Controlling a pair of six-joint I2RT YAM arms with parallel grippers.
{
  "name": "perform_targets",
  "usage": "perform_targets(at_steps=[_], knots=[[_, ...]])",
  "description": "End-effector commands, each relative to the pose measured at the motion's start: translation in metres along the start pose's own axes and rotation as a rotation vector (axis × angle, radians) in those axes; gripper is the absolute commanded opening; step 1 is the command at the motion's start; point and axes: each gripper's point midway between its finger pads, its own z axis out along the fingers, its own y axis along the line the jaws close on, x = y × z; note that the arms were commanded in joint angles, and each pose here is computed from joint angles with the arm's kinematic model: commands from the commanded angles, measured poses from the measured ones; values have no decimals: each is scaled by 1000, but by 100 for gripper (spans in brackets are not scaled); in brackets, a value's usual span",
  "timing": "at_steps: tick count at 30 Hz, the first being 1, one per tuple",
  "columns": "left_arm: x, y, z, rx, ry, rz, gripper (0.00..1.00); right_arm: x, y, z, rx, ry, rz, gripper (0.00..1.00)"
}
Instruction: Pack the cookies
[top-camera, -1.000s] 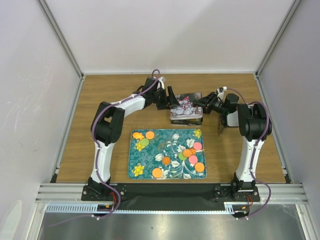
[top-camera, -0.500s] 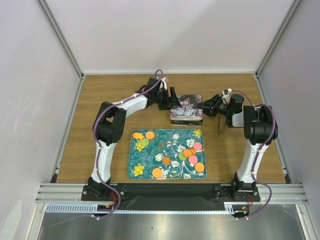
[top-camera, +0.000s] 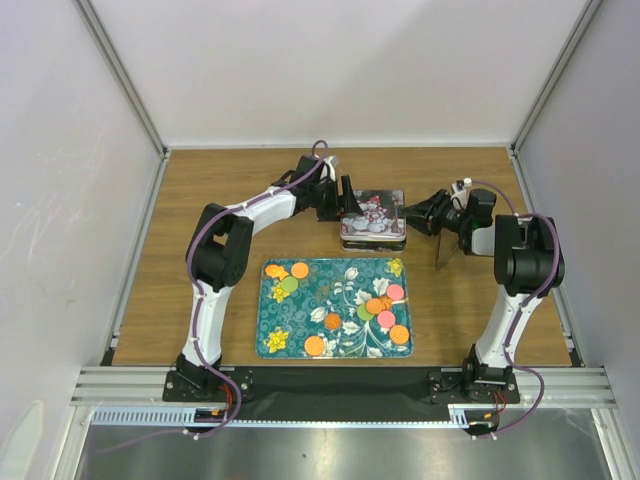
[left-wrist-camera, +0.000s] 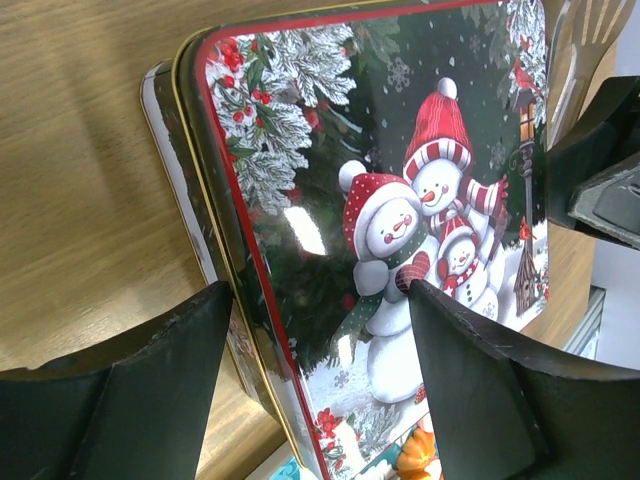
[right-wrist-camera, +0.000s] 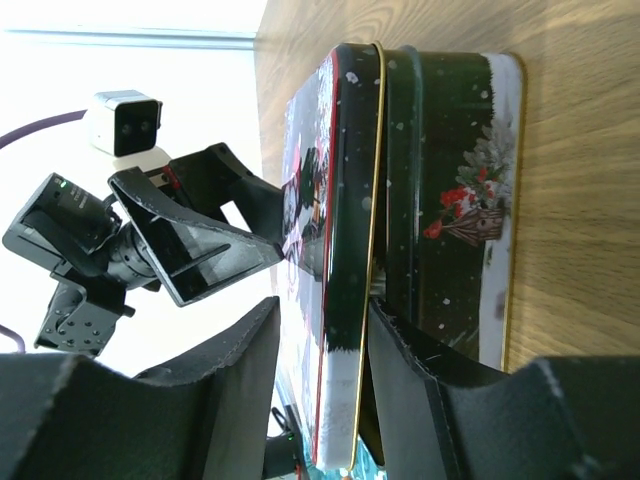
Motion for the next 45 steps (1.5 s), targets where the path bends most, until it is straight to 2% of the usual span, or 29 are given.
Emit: perform_targets(at_steps=[1, 7, 13, 21, 27, 37, 45], knots=[[-7, -14, 2, 17, -17, 49, 77, -5, 0, -11, 28, -27, -40, 47], [-4, -18, 1, 13, -9, 69, 77, -6, -8, -18, 81, -43, -52, 49], [-2, -22, -3, 4, -4, 92, 77, -7, -7, -20, 115, -50, -82, 57], [0, -21, -6, -29, 5, 135, 77, -4, 3, -5, 168, -43, -144, 64], [3, -19, -9, -44, 20, 154, 77, 2, 15, 7, 147, -29, -150, 68], [-11, -27, -12, -46, 8, 189, 78, 23, 31, 47, 99, 33, -145, 67], [-8, -24, -15, -68, 21, 202, 79, 25, 29, 53, 89, 30, -146, 63]])
